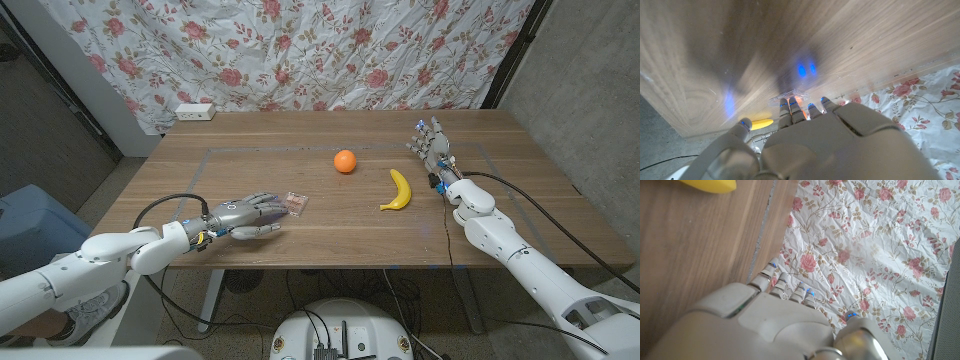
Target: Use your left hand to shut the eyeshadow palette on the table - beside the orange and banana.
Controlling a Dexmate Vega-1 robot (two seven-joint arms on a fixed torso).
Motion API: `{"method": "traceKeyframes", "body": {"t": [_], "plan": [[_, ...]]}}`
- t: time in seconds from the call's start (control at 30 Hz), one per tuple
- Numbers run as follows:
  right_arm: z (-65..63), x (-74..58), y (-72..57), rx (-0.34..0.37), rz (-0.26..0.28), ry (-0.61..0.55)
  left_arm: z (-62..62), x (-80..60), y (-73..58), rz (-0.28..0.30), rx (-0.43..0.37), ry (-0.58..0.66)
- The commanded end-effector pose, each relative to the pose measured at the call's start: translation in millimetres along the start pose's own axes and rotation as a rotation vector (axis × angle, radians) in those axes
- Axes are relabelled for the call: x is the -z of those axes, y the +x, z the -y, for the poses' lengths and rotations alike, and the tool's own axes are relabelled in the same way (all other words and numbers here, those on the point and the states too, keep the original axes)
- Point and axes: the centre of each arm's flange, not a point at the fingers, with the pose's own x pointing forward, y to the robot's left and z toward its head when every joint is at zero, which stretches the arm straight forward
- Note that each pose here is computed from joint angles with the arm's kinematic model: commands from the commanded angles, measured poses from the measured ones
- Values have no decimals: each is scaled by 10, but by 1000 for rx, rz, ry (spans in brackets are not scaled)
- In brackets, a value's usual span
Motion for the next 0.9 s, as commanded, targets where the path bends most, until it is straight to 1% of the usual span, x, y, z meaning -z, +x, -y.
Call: {"method": "traceKeyframes", "body": {"t": [0.03, 0.43, 0.73, 0.9], "plan": [[0, 0, 0, 0, 0, 0, -50, 1, -8, -5, -13, 17], [0, -1, 0, 0, 0, 0, -218, -19, -16, -5, -67, 15], [2, -3, -1, 0, 0, 0, -297, -1, -56, -11, -89, 10], [2, -3, -2, 0, 0, 0, -349, 17, -85, -25, -122, -16]]}}
